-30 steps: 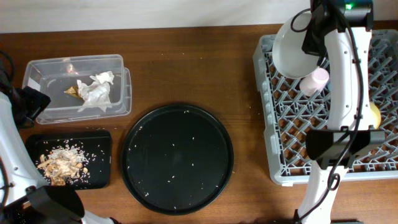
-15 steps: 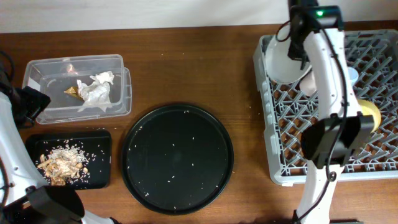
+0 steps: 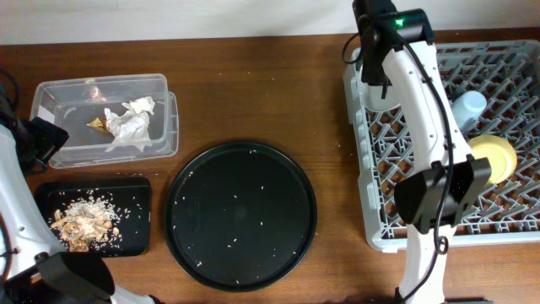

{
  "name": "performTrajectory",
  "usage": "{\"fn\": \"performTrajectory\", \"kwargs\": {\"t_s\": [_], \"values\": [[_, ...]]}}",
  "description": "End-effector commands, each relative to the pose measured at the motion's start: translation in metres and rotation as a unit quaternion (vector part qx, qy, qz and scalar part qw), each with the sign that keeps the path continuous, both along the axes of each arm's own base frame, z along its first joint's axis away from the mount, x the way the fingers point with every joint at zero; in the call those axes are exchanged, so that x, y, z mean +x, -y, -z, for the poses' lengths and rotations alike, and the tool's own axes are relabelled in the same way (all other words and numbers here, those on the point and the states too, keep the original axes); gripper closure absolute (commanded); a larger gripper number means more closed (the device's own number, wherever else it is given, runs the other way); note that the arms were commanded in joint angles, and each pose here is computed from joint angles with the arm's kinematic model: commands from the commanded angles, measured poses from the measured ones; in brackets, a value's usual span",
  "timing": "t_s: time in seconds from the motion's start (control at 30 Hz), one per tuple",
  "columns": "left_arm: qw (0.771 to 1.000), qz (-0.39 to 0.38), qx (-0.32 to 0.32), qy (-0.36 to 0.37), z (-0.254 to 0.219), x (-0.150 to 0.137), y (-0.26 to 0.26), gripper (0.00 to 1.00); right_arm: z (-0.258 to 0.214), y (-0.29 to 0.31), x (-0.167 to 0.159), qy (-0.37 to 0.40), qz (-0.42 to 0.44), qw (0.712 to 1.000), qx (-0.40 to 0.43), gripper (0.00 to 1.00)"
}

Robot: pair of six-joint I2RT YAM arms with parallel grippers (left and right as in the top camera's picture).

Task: Sort waste into correct bins and load items into the dishwasher rack
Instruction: 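Carry the plate right to the rack's back-left corner, then lower the plate upright into the rack slots and open the right gripper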

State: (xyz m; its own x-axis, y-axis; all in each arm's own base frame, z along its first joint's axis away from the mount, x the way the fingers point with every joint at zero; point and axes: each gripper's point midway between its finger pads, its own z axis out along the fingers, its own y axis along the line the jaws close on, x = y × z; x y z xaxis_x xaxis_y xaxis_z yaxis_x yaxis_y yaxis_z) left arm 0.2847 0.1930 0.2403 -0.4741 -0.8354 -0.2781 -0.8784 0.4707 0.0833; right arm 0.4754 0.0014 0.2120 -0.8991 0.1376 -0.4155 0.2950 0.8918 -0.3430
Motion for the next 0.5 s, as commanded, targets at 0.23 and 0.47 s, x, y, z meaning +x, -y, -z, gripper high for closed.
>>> {"fn": "performTrajectory", "kwargs": {"t_s": [0.23,0.47], "values": [[1.000,0.003,0.004,0.005,-0.004,0.001,-0.003,0.01,-0.049,0.044,-0.008,0.072,0.051,0.993,0.078,0.31],[1.000,0.003,0.004,0.005,-0.004,0.001,-0.003,0.01,-0.043,0.071,0.006,0.104,0.058,0.939,0.323,0.51]]}}
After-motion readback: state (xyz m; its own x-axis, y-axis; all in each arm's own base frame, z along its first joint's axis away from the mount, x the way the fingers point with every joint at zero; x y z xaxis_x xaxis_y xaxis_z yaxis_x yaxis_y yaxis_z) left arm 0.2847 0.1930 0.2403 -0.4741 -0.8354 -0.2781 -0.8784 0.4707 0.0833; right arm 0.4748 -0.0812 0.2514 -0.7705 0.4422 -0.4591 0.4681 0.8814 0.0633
